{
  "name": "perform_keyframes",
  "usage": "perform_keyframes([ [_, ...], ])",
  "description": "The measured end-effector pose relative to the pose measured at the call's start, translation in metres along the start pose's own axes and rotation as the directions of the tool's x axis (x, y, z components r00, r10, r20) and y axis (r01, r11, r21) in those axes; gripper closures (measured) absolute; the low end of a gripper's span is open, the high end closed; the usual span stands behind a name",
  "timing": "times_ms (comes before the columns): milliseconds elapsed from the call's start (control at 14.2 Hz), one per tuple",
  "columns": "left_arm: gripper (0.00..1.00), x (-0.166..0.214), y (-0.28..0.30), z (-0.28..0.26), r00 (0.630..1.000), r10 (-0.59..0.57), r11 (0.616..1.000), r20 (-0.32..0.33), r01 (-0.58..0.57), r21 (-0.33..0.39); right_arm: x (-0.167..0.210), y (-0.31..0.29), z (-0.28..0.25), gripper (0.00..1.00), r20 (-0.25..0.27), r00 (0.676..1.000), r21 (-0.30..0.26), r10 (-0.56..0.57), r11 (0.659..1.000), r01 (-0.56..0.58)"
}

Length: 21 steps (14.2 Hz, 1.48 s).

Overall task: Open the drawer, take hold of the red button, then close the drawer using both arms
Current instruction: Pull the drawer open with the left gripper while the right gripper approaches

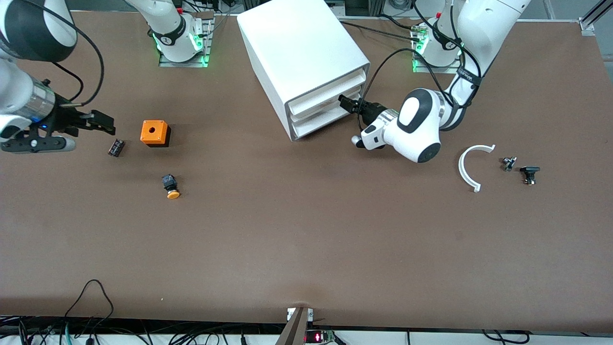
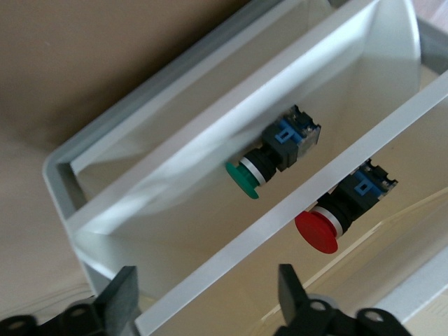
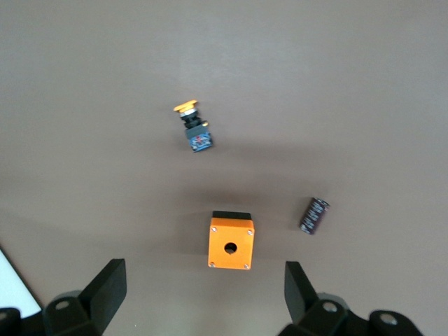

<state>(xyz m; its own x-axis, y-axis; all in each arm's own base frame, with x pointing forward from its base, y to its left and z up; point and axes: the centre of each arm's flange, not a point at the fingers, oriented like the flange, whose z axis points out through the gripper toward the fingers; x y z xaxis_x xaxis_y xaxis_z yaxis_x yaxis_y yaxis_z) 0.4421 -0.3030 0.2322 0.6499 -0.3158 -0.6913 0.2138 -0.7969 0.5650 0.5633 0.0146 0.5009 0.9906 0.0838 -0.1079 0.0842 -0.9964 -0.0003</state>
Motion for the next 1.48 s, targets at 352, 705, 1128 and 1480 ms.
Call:
perform_keyframes([
  [352, 0.2, 0.001, 0.002, 0.011, 1.0, 0.002, 1.0, -0.011, -0.002, 0.006, 0.014, -0.057, 0.022, 0.0, 0.0, 0.995, -0.004, -0.102, 0.995, 0.102],
  [705, 0.27, 0.001, 0.004, 0.036, 1.0, 0.007, 1.0, -0.024, -0.006, 0.026, 0.019, -0.102, 0.025, 0.0, -0.041, 0.964, -0.01, -0.263, 0.965, 0.263],
  [1128, 0.57, 0.0, 0.011, 0.029, 0.998, 0.043, 0.999, -0.035, -0.043, -0.003, 0.019, -0.15, 0.009, 0.0, -0.107, 0.888, -0.007, -0.447, 0.894, 0.449],
  [1480, 0.64, 0.012, -0.003, -0.037, 0.987, 0.061, 0.998, -0.149, -0.064, -0.02, 0.02, -0.168, 0.008, 0.0, -0.134, 0.788, -0.027, -0.6, 0.797, 0.603],
])
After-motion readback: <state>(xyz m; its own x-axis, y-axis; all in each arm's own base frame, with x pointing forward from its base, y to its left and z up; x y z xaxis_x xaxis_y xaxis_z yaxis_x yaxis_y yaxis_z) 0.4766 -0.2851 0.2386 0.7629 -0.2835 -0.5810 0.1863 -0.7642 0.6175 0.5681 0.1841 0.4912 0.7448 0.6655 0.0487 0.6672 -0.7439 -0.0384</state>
